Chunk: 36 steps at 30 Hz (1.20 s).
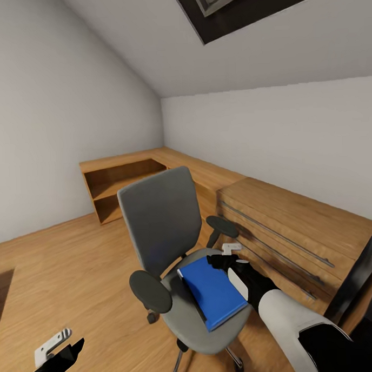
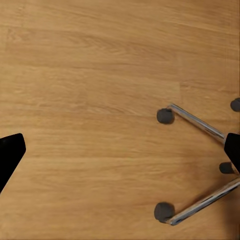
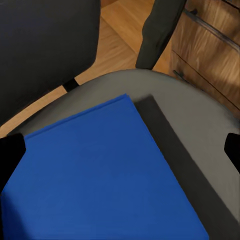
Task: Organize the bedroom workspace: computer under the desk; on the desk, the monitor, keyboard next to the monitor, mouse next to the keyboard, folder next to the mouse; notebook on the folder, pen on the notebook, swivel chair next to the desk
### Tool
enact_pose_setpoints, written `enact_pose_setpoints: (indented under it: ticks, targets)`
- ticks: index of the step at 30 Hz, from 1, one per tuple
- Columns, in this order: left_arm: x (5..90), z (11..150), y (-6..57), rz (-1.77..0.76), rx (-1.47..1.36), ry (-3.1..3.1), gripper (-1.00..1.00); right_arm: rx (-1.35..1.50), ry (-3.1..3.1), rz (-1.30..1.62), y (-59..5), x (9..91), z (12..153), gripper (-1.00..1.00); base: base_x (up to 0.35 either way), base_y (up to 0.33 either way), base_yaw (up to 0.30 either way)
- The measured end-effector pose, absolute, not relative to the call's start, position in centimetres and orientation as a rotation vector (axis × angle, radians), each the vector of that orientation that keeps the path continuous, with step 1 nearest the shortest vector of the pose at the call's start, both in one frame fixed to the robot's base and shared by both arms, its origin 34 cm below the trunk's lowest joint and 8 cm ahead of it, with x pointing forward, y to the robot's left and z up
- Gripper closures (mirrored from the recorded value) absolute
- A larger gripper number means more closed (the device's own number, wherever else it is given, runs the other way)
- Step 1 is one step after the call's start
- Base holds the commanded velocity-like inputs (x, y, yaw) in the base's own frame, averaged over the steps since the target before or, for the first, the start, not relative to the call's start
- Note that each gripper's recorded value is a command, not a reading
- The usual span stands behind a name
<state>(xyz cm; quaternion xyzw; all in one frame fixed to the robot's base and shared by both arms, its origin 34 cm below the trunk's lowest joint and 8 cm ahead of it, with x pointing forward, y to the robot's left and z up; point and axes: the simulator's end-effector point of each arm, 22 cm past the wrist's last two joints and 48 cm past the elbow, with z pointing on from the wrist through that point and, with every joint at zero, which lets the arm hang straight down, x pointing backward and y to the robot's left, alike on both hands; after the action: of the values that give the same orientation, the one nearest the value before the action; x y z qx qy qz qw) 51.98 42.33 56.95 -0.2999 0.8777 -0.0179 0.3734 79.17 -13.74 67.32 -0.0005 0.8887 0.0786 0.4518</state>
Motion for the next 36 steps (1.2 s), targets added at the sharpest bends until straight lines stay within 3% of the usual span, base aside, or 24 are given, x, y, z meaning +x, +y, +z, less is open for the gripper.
enact_pose_setpoints:
  ticks: [13, 36]
  targets:
    - [51.1, 54.3, 42.5, -0.04, -0.777, 2.268, -1.0, -0.002, 2.196, 0.195, -13.7, 78.9, 65.5, -1.0, 0.0, 0.0, 0.0]
    - [48.9, 51.8, 42.9, -0.013, -0.805, 2.33, -1.0, -0.001, 2.197, 0.199, -13.6, 78.9, 65.5, -1.0, 0.123, 0.0, 0.0]
